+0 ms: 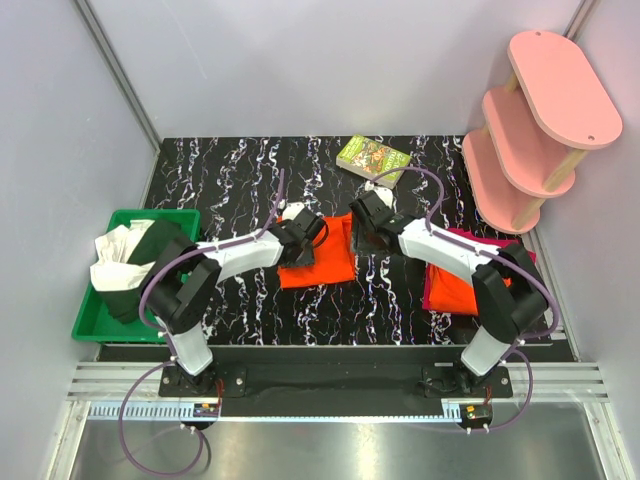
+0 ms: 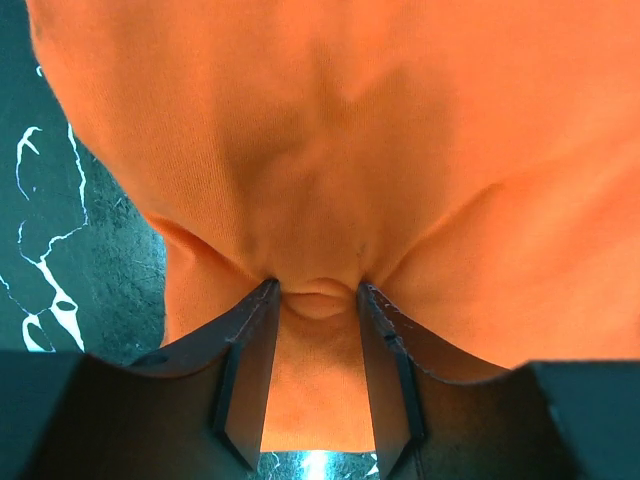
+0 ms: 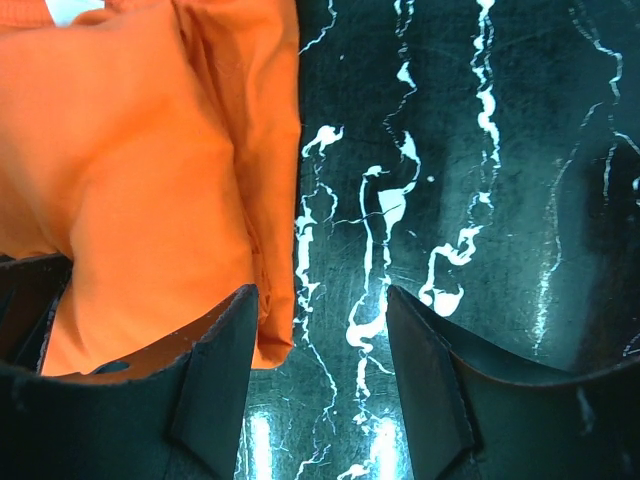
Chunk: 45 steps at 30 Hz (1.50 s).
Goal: Fold and stack the t-shirts
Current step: Smooth out wrinkles on the folded tshirt, then put the neatly folded tshirt into the corner of the board with the right arm
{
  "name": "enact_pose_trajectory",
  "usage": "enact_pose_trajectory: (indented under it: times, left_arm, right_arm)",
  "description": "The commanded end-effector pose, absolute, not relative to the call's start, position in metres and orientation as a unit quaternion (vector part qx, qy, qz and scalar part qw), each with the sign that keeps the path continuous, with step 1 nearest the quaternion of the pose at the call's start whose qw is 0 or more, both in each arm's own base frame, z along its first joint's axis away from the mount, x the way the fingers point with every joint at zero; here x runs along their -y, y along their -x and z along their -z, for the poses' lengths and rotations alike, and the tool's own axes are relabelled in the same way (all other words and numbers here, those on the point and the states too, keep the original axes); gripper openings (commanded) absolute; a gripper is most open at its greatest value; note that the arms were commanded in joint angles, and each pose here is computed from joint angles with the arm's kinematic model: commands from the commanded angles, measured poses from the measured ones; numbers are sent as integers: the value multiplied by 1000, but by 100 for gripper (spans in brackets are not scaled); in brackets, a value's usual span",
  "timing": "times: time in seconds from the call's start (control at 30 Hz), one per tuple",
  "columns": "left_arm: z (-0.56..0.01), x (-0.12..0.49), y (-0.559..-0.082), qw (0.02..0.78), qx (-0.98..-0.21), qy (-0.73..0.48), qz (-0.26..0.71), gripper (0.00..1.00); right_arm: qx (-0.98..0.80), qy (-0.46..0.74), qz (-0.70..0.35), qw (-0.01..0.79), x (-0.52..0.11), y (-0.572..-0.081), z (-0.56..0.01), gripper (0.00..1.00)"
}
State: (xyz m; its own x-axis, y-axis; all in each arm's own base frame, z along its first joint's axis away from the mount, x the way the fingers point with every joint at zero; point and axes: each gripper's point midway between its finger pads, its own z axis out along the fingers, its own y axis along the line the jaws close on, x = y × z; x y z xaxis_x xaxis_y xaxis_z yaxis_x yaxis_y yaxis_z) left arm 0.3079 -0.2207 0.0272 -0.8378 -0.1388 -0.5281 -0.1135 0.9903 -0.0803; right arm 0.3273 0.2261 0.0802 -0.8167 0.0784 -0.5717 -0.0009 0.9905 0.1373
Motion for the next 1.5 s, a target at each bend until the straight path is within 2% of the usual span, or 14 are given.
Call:
enact_pose_trajectory:
  times: [0.0,0.17,0.4,0.87,1.2,1.47]
  left_arm:
    - [-10,220,-297,245,-968,57,17,42]
    - [11,217,-283,214,-975,58,13,42]
    - [15,219,-279,211,-976,54,24,41]
    - [4,223,-282,220,-973,53,37,41]
    - [-3,226,-285,224,-972,52,43,41]
    - [-4,227,-288,225,-972,53,38,41]
  right_arm:
    - [-943,-22,-97,316,-244,-339,-90,62]
    - [-947,-17,-116,300,-254,-341,-80,64]
    - [-951,-19,-139,275,-273,-347,-64,65]
    - [-970,-53,-90,219,-255,-338,-1,67]
    - [-977,-58,-115,170,-262,-320,34,63]
    - [-984,-50,-78,151,-248,-311,52,59]
